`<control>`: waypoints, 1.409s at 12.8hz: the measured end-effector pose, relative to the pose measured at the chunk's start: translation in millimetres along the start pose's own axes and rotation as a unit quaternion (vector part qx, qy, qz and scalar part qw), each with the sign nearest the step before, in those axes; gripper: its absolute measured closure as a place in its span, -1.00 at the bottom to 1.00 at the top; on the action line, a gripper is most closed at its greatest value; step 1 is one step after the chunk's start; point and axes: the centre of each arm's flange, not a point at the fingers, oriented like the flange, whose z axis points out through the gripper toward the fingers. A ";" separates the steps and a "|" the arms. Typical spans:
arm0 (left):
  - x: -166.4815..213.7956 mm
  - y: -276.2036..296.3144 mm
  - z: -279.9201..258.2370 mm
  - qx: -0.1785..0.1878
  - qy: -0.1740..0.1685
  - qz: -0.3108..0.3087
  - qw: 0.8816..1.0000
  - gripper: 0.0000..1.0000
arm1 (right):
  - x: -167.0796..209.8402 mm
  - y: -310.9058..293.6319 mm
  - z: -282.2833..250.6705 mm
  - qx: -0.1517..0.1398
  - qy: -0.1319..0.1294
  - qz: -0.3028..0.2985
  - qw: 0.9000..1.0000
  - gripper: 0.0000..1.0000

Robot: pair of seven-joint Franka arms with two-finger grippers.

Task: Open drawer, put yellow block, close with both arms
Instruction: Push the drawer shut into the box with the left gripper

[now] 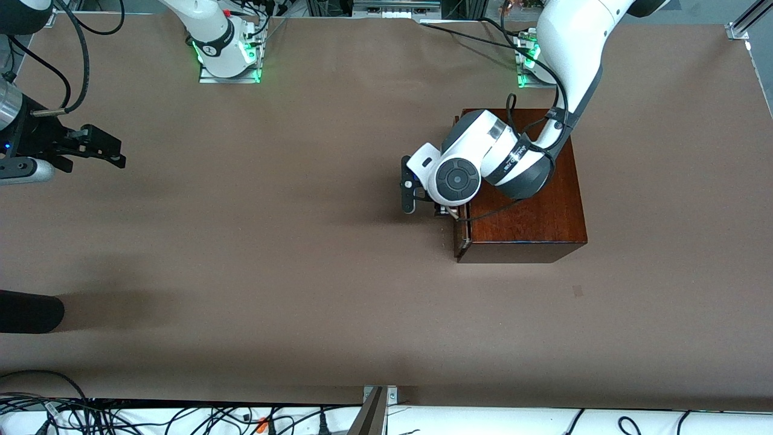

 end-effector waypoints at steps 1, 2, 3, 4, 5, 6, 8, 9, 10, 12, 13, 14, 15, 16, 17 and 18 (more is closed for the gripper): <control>0.0 0.0 0.0 0.000 0.000 0.000 1.000 -1.00 | 0.0 0.1 0.0 0.000 0.000 0.000 1.000 -1.00; 0.0 0.0 0.0 0.000 0.000 0.000 1.000 -1.00 | 0.0 0.1 0.0 0.000 0.000 0.000 1.000 -1.00; 0.0 0.0 0.0 0.000 0.000 0.000 1.000 -1.00 | 0.0 0.2 0.0 0.000 0.000 0.000 1.000 -1.00; 0.0 0.0 0.0 0.000 0.000 0.000 1.000 -1.00 | 0.0 0.2 -0.1 0.000 0.000 0.000 1.000 -1.00; 0.0 0.0 0.0 0.001 -0.001 0.000 1.000 -1.00 | 0.1 0.2 -0.1 0.000 0.000 0.000 1.000 -1.00; 0.0 0.0 0.0 0.001 -0.001 0.000 1.000 -1.00 | 0.1 0.2 -0.1 0.000 0.001 0.000 1.000 -1.00; 0.0 0.0 0.0 0.001 -0.001 0.000 1.000 -1.00 | 0.2 0.2 -0.2 0.000 0.001 0.000 1.000 -1.00; 0.0 0.0 0.0 0.001 -0.001 0.000 1.000 -1.00 | 0.3 0.3 -0.2 0.000 0.001 0.000 1.000 -1.00; 0.0 0.0 0.0 0.001 -0.001 0.000 1.000 -1.00 | 0.3 0.9 -0.3 0.000 0.001 0.001 1.000 -1.00; 0.0 0.0 0.0 0.001 -0.001 0.000 1.000 -1.00 | 0.3 2.5 -0.3 0.000 0.002 0.002 1.000 -1.00; 0.0 0.0 0.0 0.001 -0.001 0.000 1.000 -1.00 | 0.3 3.9 -0.3 0.000 0.002 0.003 1.000 -1.00; -0.1 0.0 0.0 0.001 -0.001 0.000 1.000 -1.00 | 0.4 5.6 -0.4 0.000 0.002 0.005 1.000 -1.00; -0.4 -0.2 0.0 0.000 -0.001 0.000 1.000 -1.00 | 0.6 6.8 -0.6 0.000 0.004 0.006 1.000 -1.00; -0.5 -0.2 0.0 0.000 -0.001 0.000 1.000 -1.00 | 0.9 7.3 -0.7 -0.001 0.004 0.006 1.000 -1.00; -0.5 -0.2 -0.1 0.000 -0.001 0.000 1.000 -1.00 | 1.0 7.3 -0.8 -0.001 0.005 0.006 1.000 -1.00; -0.6 -0.3 -0.7 0.001 -0.001 -0.001 1.000 -1.00 | 1.2 7.4 -0.8 -0.001 0.005 0.006 1.000 -1.00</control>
